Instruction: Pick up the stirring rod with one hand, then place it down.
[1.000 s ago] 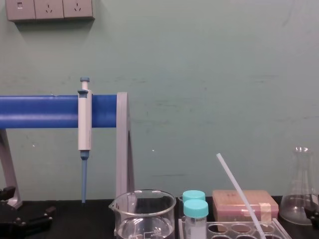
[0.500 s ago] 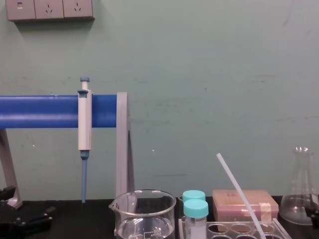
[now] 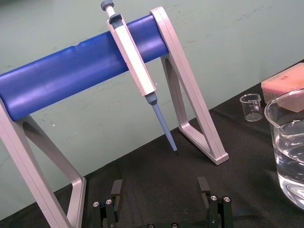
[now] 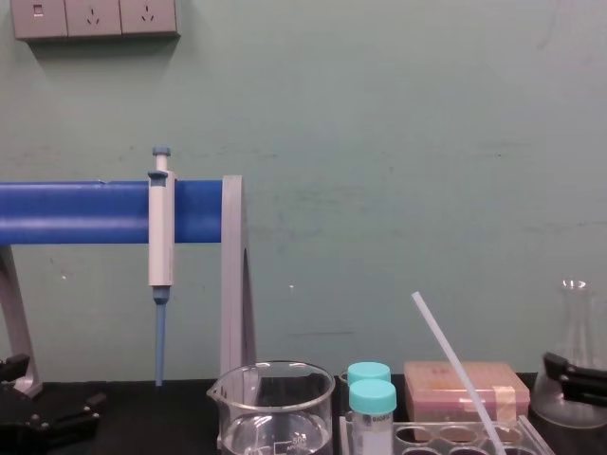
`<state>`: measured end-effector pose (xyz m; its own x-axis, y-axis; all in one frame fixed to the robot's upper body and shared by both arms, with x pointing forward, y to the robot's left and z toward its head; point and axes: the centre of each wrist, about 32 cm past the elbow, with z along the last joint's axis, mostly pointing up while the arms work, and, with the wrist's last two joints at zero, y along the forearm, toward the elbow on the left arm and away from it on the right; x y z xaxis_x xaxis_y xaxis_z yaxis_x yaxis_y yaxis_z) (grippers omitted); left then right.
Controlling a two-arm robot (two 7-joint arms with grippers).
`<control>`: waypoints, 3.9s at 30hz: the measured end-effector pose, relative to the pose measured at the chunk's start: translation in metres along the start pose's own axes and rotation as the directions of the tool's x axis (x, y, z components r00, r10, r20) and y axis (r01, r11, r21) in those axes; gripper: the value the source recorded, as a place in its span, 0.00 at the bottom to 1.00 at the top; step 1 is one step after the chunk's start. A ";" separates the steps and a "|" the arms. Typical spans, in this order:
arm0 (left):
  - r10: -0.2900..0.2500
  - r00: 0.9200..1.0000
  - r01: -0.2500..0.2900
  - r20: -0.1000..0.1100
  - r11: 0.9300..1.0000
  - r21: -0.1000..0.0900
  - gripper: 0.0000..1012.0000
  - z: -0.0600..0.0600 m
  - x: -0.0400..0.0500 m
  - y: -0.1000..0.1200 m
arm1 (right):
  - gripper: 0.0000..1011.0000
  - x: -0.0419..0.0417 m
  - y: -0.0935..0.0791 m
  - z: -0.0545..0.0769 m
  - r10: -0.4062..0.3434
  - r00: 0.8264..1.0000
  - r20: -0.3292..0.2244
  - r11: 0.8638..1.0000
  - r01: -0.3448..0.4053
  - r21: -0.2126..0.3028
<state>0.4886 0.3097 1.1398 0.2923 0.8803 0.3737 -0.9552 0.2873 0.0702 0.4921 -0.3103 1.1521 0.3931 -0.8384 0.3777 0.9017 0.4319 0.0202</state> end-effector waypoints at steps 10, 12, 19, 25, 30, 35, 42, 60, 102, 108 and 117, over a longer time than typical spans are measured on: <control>0.000 1.000 0.000 0.000 1.000 0.000 0.99 0.000 0.0000 0.000 | 0.99 0.0107 0.022 0.002 0.084 0.996 -0.016 0.994 -0.082 0.066; 0.000 1.000 0.000 0.000 1.000 0.000 0.99 0.000 0.0000 0.000 | 0.99 0.0135 0.027 0.001 0.103 0.994 -0.023 0.992 -0.101 0.072; 0.000 1.000 0.000 0.000 1.000 0.000 0.99 0.000 0.0000 0.000 | 0.99 0.0213 0.047 -0.002 0.169 0.984 -0.053 0.982 -0.164 0.094; 0.000 1.000 0.000 0.000 1.000 0.000 0.99 0.000 0.0000 0.000 | 0.99 0.0305 0.065 -0.005 0.212 0.973 -0.093 0.974 -0.202 0.107; 0.000 1.000 0.000 0.000 1.000 0.000 0.99 0.000 0.0000 0.000 | 0.99 0.0366 0.078 -0.009 0.242 0.963 -0.115 0.967 -0.229 0.114; 0.000 1.000 0.000 0.000 1.000 0.000 0.99 0.000 0.0000 0.000 | 0.99 0.0405 0.092 -0.013 0.281 0.950 -0.136 0.957 -0.266 0.118; 0.000 1.000 0.000 0.000 1.000 0.000 0.99 0.000 0.0000 0.000 | 0.99 0.0396 0.104 -0.016 0.341 0.926 -0.162 0.938 -0.323 0.125; 0.000 1.000 0.000 0.000 1.000 0.000 0.99 0.000 0.0000 0.000 | 0.99 0.0318 0.124 -0.021 0.421 0.877 -0.230 0.907 -0.403 0.123; 0.000 1.000 0.000 0.000 1.000 0.000 0.99 0.000 0.0000 0.000 | 0.30 0.0315 0.124 -0.021 0.420 0.878 -0.229 0.907 -0.403 0.120; 0.000 1.000 0.000 0.000 1.000 0.000 0.99 0.000 0.0000 0.000 | 0.11 0.0315 0.124 -0.021 0.420 0.878 -0.229 0.907 -0.403 0.120; 0.000 1.000 0.000 0.000 1.000 0.000 0.99 0.000 0.0000 0.000 | 0.07 0.0315 0.124 -0.021 0.420 0.878 -0.229 0.907 -0.403 0.120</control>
<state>0.4886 0.3097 1.1398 0.2923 0.8803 0.3737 -0.9552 0.2873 0.0703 0.6199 -0.2904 1.1467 0.7653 -0.6308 0.1286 0.6382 0.7695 -0.0231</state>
